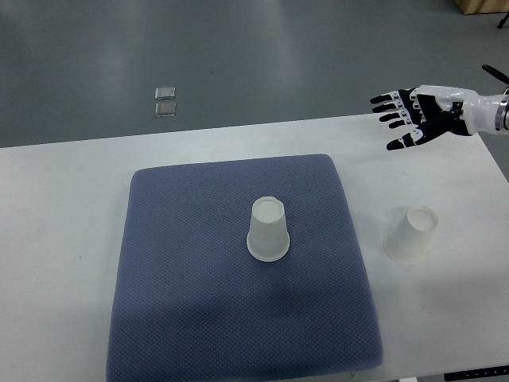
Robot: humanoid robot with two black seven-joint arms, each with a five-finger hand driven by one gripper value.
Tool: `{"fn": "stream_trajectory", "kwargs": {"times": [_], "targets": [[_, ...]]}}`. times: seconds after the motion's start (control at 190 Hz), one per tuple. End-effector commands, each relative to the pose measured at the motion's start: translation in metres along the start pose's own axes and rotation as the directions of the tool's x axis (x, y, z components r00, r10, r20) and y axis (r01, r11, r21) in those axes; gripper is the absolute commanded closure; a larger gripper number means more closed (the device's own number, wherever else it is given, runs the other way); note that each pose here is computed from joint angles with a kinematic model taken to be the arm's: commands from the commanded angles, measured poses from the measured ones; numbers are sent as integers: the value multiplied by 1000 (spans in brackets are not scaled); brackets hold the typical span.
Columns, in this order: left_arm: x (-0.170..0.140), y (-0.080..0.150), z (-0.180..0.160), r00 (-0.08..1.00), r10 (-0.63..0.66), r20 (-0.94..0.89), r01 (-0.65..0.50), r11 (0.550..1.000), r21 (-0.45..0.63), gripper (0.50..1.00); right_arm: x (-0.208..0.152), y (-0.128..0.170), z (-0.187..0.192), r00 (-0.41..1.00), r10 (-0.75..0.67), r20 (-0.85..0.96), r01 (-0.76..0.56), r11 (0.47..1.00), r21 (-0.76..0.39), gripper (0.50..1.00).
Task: Stack paper cups
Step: 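Lower the right hand down around the loose white cup, then close the right hand fingers around the white cup and grip it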
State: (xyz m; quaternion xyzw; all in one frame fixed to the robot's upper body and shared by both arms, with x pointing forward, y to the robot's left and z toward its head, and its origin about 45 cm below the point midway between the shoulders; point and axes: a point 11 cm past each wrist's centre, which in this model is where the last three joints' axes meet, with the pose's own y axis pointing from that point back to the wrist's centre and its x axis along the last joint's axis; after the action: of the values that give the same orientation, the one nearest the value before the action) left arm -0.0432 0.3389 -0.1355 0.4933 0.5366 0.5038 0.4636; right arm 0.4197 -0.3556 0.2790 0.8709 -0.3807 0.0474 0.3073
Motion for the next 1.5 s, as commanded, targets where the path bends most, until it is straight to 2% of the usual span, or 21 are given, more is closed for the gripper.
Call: {"fn": "stream_trajectory", "kwargs": {"times": [0.0, 0.268, 0.484, 0.878, 1.12, 1.494], "targets": [[0, 0, 0, 1000, 0, 0, 0, 1000, 0, 500, 1, 12, 9, 994, -39, -103, 31, 997, -77, 574], [0, 0, 0, 1000, 0, 0, 0, 1000, 0, 500, -25, 48, 13, 898, -177, -403, 98, 973, -208, 574], [0, 0, 0, 1000, 0, 0, 0, 1000, 0, 500, -44, 47, 31, 828, -218, -517, 92, 962, -258, 574], [0, 0, 0, 1000, 0, 0, 0, 1000, 0, 500, -67, 35, 64, 779, -201, -594, 40, 961, -273, 576], [0, 0, 0, 1000, 0, 0, 0, 1000, 0, 500, -70, 35, 79, 775, -165, -610, -8, 963, -270, 579], [0, 0, 0, 1000, 0, 0, 0, 1000, 0, 500, -83, 21, 81, 771, -173, -613, 12, 966, -258, 593]]}}
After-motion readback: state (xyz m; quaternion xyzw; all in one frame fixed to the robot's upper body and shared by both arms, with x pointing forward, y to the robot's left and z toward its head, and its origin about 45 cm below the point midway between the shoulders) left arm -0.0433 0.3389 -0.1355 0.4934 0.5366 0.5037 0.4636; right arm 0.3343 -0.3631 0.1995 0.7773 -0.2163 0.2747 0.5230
